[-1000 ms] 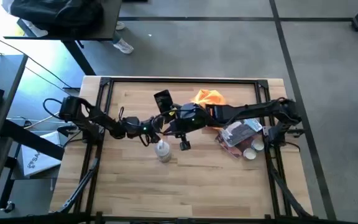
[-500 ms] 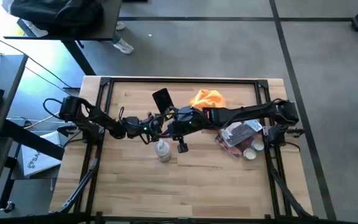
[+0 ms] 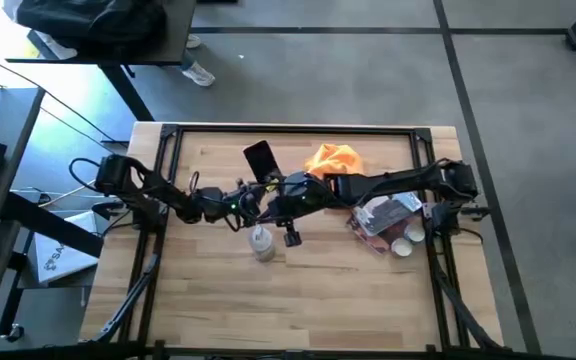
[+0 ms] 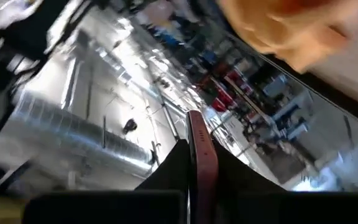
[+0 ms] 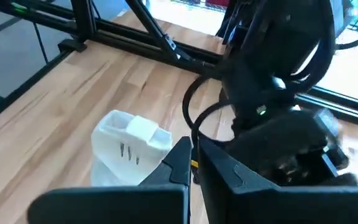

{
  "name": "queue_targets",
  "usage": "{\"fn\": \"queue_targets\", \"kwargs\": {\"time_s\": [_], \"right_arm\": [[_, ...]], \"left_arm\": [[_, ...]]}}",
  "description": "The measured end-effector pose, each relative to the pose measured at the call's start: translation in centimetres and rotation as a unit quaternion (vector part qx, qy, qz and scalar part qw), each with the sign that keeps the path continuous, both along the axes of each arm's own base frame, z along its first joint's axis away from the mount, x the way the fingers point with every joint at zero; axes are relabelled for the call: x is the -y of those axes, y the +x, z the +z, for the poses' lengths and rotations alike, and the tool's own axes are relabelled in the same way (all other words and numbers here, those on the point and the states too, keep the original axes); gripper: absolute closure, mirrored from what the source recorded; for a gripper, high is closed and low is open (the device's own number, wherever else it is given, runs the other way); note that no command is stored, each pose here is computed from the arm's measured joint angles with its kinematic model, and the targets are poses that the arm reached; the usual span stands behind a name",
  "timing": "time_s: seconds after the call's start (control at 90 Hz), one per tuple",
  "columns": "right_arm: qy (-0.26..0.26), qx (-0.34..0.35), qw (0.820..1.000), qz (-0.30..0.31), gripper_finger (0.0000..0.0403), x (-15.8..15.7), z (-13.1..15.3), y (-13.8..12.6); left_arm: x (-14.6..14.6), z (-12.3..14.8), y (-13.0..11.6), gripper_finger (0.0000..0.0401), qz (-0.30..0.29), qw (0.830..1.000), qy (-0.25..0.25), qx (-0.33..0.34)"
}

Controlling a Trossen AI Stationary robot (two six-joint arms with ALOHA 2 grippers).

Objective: Apply microfiber cloth
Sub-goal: Spray the front and back of the cellphone using the spray bottle

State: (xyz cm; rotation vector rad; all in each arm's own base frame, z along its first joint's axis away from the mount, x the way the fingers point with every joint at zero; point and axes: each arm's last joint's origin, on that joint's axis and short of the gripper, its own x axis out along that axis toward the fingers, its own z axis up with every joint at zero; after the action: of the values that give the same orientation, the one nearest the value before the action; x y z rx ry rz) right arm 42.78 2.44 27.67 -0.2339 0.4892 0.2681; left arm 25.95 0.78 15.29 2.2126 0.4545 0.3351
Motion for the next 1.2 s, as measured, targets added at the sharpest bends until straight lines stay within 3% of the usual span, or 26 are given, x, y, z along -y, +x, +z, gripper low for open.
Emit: {"fn": "queue_targets", "kwargs": {"time_s": [0.133,0.356,0.522,0.833,1.011,1.2], "right_arm": [[0.001,0.0,1.0,-0.001,0.0403,0.0,0.0,0.0],[-0.002,0.001,1.0,-0.011,0.0403,0.1,0.7,-0.4],[-0.021,-0.01,0.999,-0.042,0.0403,0.3,2.0,-1.6],[-0.016,-0.052,0.996,-0.065,0.0403,0.4,1.3,-2.0],[-0.014,-0.052,0.997,-0.064,0.0403,0.4,0.8,-1.6],[0.004,-0.036,0.998,-0.046,0.0403,0.3,0.8,-1.2]], "left_arm": [[0.8,0.6,-0.1,0.0394,-0.013,0.998,-0.034,0.045],[1.0,-0.1,-0.3,0.0394,0.035,0.998,-0.038,0.02],[1.2,-0.3,-0.9,0.0394,0.029,0.999,-0.039,0.024],[2.5,-0.7,-1.4,0.0394,0.019,0.999,-0.04,0.012],[2.6,-1.3,-2.5,0.0394,0.034,0.999,-0.043,0.003],[4.1,-1.3,-2.9,0.0394,0.003,0.999,-0.038,0.007]]}}
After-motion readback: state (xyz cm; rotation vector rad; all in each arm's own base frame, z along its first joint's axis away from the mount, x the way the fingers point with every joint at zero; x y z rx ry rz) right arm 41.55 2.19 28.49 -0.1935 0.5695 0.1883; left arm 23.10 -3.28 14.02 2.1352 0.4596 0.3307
